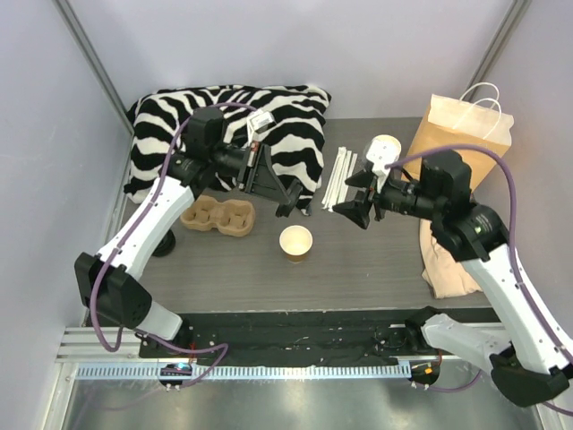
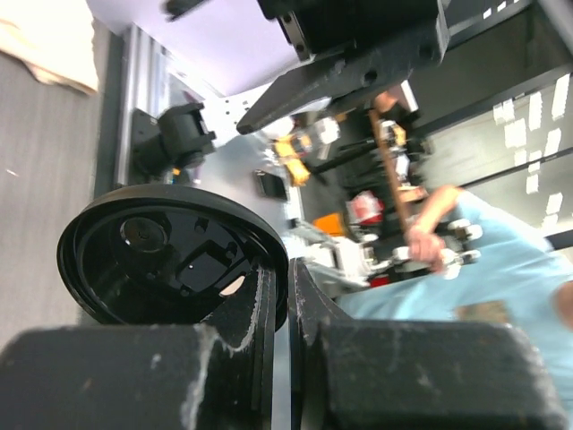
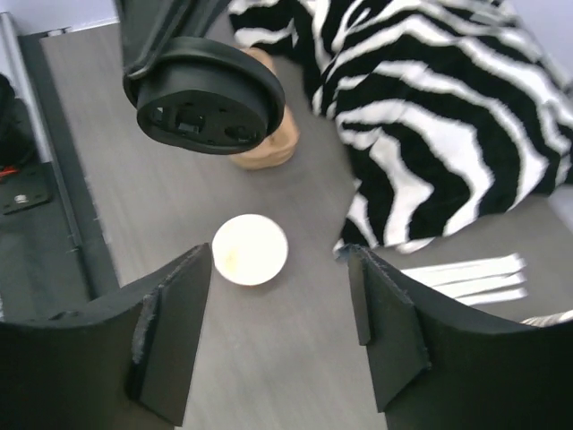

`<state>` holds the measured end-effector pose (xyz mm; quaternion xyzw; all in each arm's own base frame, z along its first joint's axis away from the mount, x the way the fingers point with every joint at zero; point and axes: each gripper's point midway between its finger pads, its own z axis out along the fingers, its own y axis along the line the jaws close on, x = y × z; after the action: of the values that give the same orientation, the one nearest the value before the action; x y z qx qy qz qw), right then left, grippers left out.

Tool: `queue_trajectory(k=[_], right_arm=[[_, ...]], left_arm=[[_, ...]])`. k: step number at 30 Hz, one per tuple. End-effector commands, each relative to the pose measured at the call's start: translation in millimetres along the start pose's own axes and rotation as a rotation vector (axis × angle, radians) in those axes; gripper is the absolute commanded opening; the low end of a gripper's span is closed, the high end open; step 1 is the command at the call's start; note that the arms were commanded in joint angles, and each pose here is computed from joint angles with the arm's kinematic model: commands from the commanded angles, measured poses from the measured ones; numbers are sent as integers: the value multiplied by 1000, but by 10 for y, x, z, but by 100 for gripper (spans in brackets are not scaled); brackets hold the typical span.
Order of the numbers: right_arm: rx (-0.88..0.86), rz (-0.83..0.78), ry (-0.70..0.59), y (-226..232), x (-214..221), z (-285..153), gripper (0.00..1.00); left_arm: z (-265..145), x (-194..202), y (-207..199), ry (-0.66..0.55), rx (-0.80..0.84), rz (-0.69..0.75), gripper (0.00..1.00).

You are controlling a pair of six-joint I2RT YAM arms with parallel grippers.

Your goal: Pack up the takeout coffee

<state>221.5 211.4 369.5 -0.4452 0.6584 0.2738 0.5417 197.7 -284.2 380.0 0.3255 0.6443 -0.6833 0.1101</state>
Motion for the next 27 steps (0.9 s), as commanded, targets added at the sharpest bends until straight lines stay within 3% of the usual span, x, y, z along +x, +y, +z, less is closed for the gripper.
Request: queue_trajectory(k=[1, 3, 7, 9, 12, 14, 15, 16, 20, 21, 24, 27], right_arm=[[114, -257, -239, -150, -440, -90, 66], [111, -270, -273, -93, -392, -90, 60], [85, -31, -249, -94, -301, 73, 57], [37, 49, -230, -25, -260, 139, 58], [-17, 132, -265, 66, -304, 180, 57], [-35, 133, -282, 83, -334, 195, 58], [-45, 128, -281, 97, -342, 202, 59], [-48, 123, -271, 96, -330, 211, 61], [-82, -15, -266, 140, -391, 156, 85], [-88, -134, -270, 145, -409, 129, 88], [-106, -326, -236, 179, -396, 90, 94], [-220, -389, -148, 371, -280, 138, 96]], left_arm=[[39, -73, -185, 42, 60, -97, 0], [56, -73, -192, 51, 66, -115, 0], [56, -100, -334, 14, 49, 37, 0], [38, -109, -468, -12, 46, 141, 0], [46, -97, -491, -26, 52, 188, 0], [57, -82, -463, -33, 55, 126, 0], [57, -129, -518, -49, 70, 207, 0], [57, -101, -496, -51, 79, 102, 0], [114, -9, -510, 1, 119, 151, 0], [128, 46, -474, 38, 128, 118, 0], [182, 112, -387, 67, 138, 65, 0], [266, 230, -395, 106, 161, 60, 0]])
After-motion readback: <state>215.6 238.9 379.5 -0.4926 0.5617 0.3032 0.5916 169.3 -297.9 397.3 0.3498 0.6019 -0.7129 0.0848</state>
